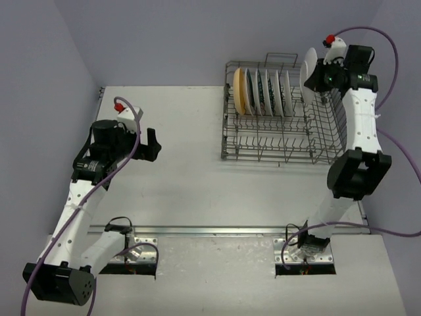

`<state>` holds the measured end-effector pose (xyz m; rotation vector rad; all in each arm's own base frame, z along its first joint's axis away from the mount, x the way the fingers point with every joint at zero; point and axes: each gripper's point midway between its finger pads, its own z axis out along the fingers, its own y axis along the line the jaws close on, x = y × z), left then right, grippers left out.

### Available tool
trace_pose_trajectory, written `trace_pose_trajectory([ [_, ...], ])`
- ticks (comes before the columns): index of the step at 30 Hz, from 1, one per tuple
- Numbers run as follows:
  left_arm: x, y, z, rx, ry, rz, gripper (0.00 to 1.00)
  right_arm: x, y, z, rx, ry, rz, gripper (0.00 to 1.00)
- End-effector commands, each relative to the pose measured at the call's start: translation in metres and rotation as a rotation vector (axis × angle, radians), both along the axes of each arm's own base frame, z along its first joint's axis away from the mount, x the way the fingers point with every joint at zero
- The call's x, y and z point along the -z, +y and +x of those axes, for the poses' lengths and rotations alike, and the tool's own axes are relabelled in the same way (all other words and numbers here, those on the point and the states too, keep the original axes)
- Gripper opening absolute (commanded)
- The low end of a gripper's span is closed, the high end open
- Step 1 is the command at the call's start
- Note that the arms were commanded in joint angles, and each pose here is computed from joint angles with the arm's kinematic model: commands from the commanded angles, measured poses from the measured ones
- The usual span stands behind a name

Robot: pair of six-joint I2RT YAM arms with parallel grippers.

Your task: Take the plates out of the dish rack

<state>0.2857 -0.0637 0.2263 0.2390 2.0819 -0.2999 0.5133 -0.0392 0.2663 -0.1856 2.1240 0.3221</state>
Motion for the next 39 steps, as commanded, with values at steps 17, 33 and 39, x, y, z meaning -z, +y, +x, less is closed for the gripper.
trace_pose_trajectory([
  [17,-0.191,-0.064,-0.026,0.336,-0.153,-0.36,0.99,-0.108,0.274,-0.171,-0.672,-1.2,-1.187,0.0],
  [33,-0.099,-0.075,-0.024,0.454,0.163,-0.384,0.68,-0.075,0.352,-0.239,-0.725,-1.619,-1.418,0.0],
  [39,-0.091,-0.077,-0.027,0.478,0.182,-0.394,0.39,-0.058,0.359,-0.246,-0.762,-1.654,-1.429,0.0],
])
